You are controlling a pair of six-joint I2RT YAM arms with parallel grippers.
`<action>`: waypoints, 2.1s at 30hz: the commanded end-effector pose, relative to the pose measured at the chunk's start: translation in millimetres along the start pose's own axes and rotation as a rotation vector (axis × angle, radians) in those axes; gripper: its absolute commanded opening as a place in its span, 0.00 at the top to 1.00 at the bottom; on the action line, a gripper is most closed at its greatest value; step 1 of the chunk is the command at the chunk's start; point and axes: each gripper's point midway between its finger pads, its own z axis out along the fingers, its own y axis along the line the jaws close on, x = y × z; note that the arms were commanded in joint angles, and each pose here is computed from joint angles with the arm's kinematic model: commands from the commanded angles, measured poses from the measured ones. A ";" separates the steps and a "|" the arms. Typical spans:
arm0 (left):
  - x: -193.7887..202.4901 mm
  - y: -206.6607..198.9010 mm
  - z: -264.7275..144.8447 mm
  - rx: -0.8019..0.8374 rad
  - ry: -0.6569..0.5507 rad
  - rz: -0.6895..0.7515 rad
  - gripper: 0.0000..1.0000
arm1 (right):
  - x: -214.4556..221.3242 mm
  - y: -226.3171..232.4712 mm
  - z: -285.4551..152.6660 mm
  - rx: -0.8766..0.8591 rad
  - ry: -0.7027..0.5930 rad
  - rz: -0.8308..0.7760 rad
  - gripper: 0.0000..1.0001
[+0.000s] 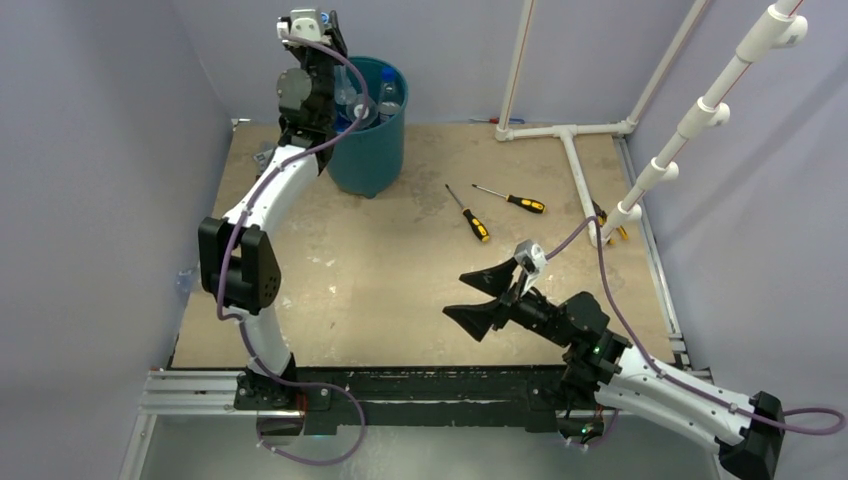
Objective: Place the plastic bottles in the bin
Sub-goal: Place the plastic bottle in the trash bin, then pick up the plastic bottle from the corner of the board.
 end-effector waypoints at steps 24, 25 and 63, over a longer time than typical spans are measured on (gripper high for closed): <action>126.6 17.0 -34.5 0.068 0.157 0.075 0.81 | 24.1 -4.5 12.8 -0.036 0.015 0.038 0.02; 120.4 14.3 -36.7 0.076 0.154 0.041 0.62 | 23.9 -4.7 12.1 -0.035 0.012 0.039 0.02; 117.4 188.1 -410.0 -1.226 0.710 -0.288 0.01 | 44.9 -20.7 -0.6 0.033 0.055 0.066 0.02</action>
